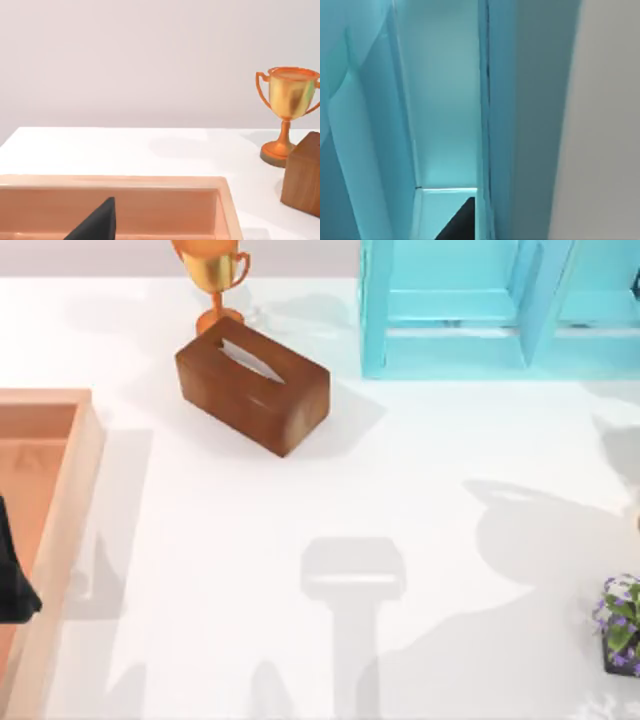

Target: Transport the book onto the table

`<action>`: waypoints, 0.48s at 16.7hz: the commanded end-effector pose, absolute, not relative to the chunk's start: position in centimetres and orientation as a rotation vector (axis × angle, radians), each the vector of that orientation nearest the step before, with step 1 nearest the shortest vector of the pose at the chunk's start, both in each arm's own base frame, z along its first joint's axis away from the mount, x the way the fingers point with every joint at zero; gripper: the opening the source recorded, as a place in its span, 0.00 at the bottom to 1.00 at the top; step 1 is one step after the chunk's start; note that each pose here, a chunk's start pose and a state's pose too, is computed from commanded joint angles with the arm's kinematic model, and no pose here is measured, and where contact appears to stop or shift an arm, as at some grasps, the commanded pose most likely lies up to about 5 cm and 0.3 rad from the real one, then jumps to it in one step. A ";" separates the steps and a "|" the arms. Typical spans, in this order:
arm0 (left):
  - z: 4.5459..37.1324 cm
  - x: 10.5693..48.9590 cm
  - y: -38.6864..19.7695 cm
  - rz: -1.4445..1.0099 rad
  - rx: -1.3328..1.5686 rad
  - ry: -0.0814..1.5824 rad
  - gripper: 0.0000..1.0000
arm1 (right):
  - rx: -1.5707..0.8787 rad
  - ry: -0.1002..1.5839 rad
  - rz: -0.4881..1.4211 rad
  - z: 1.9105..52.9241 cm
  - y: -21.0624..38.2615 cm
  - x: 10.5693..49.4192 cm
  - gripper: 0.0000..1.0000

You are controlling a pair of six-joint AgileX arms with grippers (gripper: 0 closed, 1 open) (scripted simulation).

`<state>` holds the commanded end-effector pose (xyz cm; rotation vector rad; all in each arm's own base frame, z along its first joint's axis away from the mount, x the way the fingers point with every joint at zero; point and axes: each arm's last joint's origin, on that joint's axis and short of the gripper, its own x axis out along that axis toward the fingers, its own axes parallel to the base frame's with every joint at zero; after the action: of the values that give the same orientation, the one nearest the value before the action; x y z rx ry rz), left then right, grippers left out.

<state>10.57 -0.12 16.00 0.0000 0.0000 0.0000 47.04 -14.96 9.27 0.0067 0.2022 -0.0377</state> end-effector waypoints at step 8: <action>16.0 10.6 -0.1 0.000 0.000 0.000 1.00 | 0.007 0.202 -0.038 9.3 -15.0 47.0 0.02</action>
<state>10.57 -0.12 16.00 0.0000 0.0000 0.0000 47.04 -14.96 9.27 0.0067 0.2022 -0.0377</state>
